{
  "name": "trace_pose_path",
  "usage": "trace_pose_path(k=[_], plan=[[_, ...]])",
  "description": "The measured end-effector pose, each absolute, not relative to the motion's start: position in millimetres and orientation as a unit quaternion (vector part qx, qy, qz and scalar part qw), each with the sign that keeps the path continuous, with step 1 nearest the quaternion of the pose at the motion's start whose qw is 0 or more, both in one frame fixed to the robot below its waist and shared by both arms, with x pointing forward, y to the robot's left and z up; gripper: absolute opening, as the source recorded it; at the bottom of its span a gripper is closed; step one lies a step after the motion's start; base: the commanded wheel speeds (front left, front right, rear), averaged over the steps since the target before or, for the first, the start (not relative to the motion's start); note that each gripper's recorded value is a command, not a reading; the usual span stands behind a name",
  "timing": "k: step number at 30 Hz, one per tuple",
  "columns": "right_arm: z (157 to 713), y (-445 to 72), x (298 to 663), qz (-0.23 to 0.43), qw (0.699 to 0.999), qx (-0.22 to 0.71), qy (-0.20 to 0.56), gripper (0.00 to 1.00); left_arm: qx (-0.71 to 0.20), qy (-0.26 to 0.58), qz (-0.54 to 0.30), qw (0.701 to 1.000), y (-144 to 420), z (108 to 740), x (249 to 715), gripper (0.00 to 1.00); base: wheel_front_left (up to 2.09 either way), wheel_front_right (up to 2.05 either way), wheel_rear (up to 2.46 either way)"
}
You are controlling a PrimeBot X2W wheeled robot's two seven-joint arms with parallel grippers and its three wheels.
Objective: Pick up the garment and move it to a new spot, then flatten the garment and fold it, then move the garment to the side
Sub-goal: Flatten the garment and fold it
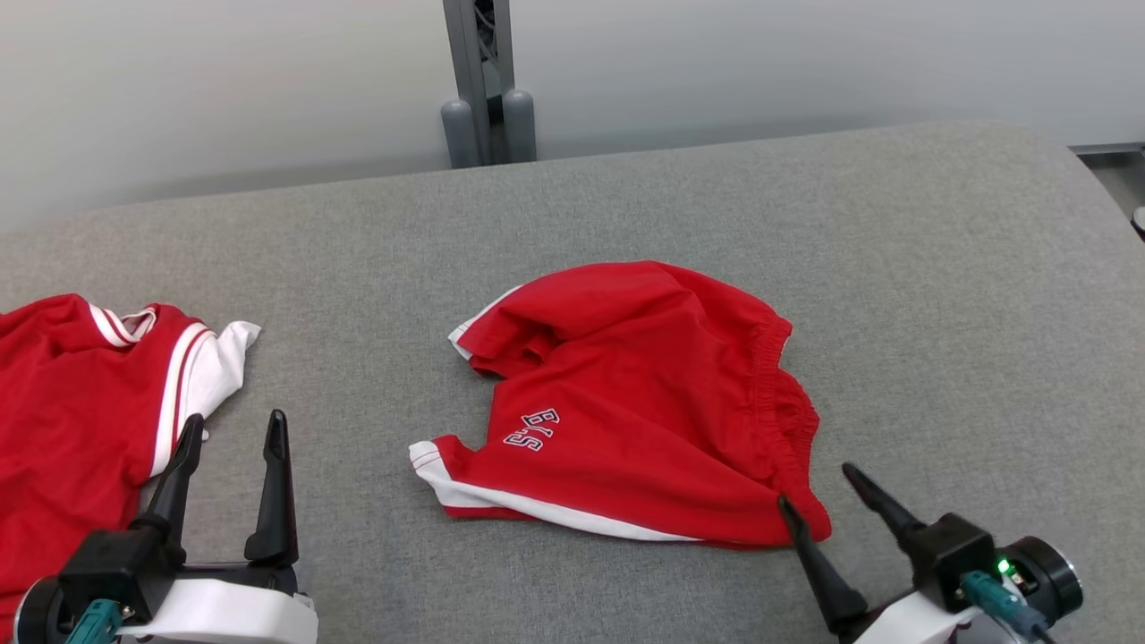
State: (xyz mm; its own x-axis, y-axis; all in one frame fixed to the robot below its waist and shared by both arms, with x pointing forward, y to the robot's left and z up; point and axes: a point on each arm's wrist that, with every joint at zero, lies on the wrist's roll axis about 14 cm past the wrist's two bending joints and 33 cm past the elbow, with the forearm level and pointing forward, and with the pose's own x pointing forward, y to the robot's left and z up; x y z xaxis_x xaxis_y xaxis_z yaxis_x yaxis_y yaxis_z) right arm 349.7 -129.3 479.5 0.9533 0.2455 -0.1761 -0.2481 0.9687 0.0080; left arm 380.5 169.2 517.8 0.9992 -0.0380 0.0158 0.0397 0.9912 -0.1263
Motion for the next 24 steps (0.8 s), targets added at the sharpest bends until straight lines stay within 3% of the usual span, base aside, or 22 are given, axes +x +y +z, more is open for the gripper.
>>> trace_pose_path(k=[10, 24], plan=[[411.5, -139.7, 323.1, 0.177, 0.952, -0.105, 0.227, 1.0, -0.072, 0.011, -0.022, 0.997, 164.0, 503.2, 393.5, 1.0, 0.0, 0.0, 0.0], [387.1, -132.2, 345.5, 0.197, 0.94, -0.112, 0.256, 1.0, -0.077, 0.022, -0.03, 0.996, 158.1, 492.0, 402.8, 1.0, 0.0, 0.0, 0.0]])
